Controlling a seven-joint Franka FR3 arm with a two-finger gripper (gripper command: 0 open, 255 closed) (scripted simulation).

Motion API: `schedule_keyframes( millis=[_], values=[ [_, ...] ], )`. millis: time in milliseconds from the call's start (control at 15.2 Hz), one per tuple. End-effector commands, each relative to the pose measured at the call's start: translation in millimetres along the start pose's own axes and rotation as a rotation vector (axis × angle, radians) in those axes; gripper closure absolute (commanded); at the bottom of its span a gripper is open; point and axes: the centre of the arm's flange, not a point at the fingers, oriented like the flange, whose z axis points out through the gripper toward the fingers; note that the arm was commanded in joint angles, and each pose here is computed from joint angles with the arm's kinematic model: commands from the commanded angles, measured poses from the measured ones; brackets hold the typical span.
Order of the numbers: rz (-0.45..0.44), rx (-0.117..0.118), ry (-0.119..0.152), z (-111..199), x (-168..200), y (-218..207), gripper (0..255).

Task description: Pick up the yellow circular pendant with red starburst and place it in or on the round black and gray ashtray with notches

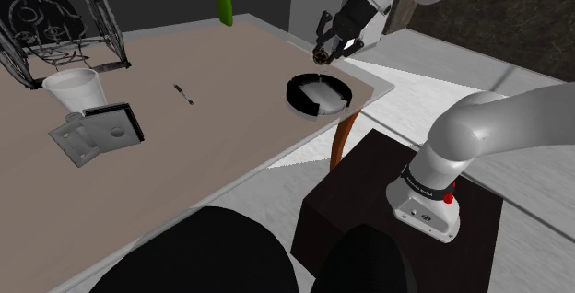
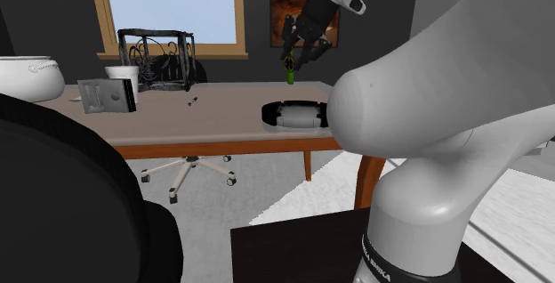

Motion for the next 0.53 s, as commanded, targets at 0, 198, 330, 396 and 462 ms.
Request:
schedule_keyframes(
  millis=[0, 198, 330, 396, 462],
  values=[
    [-0.001, -0.001, 0.000, -8, 24, 11, 255],
    [-0.001, -0.001, 0.000, -1, 29, 19, 255],
    [-0.001, -0.001, 0.000, 8, 30, 24, 255],
    [-0.001, -0.001, 0.000, 12, 31, 27, 255],
    [-0.001, -0.001, 0.000, 17, 31, 29, 255]
  ],
)
